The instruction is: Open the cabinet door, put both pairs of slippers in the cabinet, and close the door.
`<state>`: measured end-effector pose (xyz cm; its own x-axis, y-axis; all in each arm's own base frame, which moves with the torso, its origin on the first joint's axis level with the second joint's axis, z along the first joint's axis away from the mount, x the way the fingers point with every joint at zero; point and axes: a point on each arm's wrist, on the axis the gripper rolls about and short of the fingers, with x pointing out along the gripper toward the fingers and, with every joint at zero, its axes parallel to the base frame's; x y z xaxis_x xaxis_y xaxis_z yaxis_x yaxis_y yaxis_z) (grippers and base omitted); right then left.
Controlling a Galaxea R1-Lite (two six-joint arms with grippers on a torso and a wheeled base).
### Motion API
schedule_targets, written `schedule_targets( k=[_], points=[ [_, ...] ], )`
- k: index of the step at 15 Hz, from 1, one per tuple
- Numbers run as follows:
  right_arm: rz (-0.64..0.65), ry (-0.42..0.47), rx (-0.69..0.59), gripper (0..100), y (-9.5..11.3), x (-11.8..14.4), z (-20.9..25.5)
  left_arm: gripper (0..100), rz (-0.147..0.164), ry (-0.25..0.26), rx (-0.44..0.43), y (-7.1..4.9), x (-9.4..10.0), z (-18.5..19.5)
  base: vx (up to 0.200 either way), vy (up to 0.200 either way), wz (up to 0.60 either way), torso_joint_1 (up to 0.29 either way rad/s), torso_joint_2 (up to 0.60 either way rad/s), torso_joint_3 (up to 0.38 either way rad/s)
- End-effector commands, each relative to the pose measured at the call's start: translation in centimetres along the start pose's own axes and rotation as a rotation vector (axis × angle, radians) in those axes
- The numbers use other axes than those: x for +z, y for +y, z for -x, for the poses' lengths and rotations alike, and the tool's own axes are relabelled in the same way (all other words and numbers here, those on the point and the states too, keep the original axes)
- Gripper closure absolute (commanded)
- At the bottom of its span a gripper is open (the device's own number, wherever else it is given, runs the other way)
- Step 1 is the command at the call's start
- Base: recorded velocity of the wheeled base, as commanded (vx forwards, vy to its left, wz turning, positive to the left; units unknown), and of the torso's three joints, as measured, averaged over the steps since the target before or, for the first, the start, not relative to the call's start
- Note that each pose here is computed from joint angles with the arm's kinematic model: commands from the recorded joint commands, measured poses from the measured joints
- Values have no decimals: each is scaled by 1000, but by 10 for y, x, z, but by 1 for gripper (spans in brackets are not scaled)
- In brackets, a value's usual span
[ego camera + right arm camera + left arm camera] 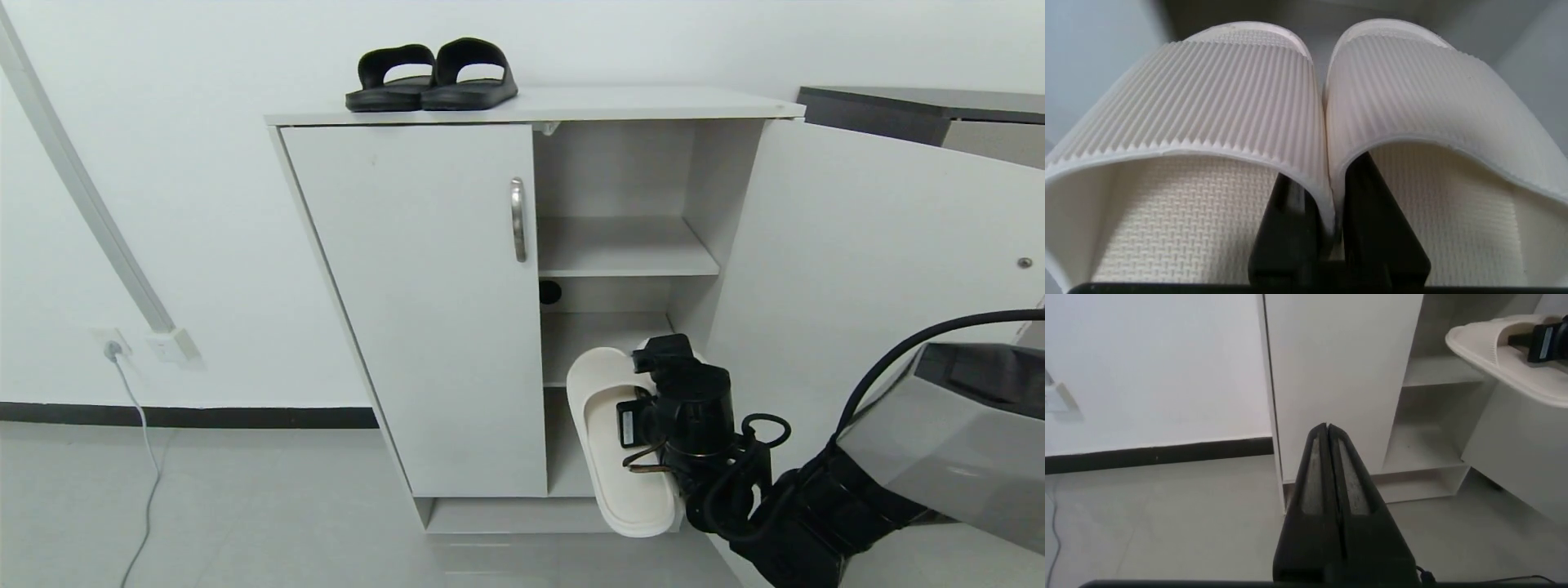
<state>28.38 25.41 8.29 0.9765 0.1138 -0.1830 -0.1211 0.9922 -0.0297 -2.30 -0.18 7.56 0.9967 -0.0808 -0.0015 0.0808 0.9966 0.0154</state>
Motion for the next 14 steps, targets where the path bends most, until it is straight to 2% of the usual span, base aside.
schedule_targets(
  k=[1,10,14],
  points=[
    [11,23,-8,100,2,-12,-9,100,0,2,0,0,0,0,0,0,0,0,0,0],
    [-1,40,-15,100,17,-30,-18,100,0,2,0,0,0,0,0,0,0,0,0,0],
    [-2,42,-24,100,16,-33,-24,100,-1,2,-2,0,0,0,0,0,0,0,0,0]
  ],
)
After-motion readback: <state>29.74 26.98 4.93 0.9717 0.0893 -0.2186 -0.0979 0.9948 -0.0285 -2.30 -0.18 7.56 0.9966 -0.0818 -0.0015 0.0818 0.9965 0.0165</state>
